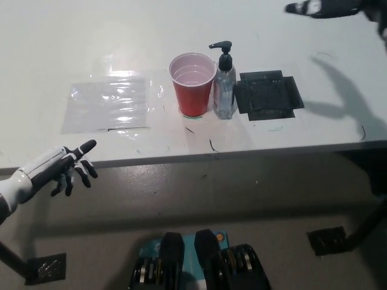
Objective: The robot uses its right hand to press the hand soap kept in the middle of the table to get liquid hand soap out
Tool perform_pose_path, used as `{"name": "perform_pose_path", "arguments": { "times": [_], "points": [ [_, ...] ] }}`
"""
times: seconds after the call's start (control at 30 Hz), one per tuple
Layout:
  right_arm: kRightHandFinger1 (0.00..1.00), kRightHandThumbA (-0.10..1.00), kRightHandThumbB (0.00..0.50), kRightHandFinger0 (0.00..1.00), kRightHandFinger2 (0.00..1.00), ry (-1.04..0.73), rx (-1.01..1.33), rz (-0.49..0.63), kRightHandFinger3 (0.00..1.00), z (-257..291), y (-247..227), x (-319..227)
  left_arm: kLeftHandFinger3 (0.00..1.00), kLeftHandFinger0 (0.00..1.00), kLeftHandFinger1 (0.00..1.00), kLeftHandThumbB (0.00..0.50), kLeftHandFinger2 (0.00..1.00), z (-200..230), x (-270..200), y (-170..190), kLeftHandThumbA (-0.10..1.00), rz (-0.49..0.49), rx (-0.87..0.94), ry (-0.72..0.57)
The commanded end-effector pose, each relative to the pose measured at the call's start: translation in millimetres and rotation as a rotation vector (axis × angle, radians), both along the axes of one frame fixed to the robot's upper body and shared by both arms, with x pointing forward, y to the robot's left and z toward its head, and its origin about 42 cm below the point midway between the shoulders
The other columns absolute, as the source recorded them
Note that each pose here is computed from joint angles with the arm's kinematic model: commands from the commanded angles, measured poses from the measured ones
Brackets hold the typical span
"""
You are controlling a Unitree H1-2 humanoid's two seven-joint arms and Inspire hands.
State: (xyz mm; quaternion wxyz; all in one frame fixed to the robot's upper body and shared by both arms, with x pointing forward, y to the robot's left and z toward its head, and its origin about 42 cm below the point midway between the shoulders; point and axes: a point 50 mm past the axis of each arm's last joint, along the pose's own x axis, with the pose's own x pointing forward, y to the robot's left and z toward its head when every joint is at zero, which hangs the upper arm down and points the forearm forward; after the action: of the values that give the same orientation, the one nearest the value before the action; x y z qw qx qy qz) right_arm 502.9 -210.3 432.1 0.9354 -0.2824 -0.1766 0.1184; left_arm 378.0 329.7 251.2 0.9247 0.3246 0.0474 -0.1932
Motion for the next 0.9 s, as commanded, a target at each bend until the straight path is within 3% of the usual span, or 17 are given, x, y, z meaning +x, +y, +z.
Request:
{"name": "perform_pose_path", "arguments": {
  "times": [0.0, 0.23, 0.47, 0.57, 0.6, 0.63, 0.87],
  "points": [
    [0.99, 1.00, 0.310, 1.00, 0.99, -0.168, -0.105, 0.058, 1.00, 40, 33, -2, 0.67, 0.09, 0.19, 0.178, 0.38, 14, 0, 5, 1.00, -0.006, 0.033, -0.024],
    [1.00, 1.00, 0.481, 1.00, 1.00, -0.181, -0.236, 0.088, 1.00, 29, 68, 3, 0.66, 0.08, 0.19, 0.178, 0.38, 13, -1, 4, 1.00, -0.014, 0.044, -0.024],
    [1.00, 1.00, 0.402, 1.00, 1.00, -0.183, -0.327, 0.120, 1.00, 15, 97, 5, 0.65, 0.10, 0.18, 0.183, 0.36, 17, 0, 4, 1.00, -0.020, 0.060, -0.024],
    [1.00, 1.00, 0.392, 1.00, 1.00, -0.190, -0.371, 0.136, 1.00, 8, 102, 7, 0.66, 0.09, 0.18, 0.191, 0.36, 16, 1, 5, 1.00, -0.025, 0.060, -0.023],
    [1.00, 1.00, 0.478, 1.00, 1.00, -0.187, -0.410, 0.142, 1.00, 2, 107, 8, 0.66, 0.08, 0.18, 0.184, 0.37, 16, 1, 4, 1.00, -0.024, 0.052, -0.021],
    [1.00, 1.00, 0.499, 1.00, 1.00, -0.191, -0.431, 0.149, 1.00, -2, 110, 9, 0.66, 0.08, 0.19, 0.174, 0.37, 16, 1, 5, 1.00, -0.031, 0.062, -0.030],
    [1.00, 1.00, 0.478, 1.00, 1.00, -0.164, -0.536, 0.146, 1.00, -34, 111, 12, 0.65, 0.09, 0.19, 0.162, 0.38, 18, 1, 4, 1.00, -0.037, 0.060, -0.023]
  ]
}}
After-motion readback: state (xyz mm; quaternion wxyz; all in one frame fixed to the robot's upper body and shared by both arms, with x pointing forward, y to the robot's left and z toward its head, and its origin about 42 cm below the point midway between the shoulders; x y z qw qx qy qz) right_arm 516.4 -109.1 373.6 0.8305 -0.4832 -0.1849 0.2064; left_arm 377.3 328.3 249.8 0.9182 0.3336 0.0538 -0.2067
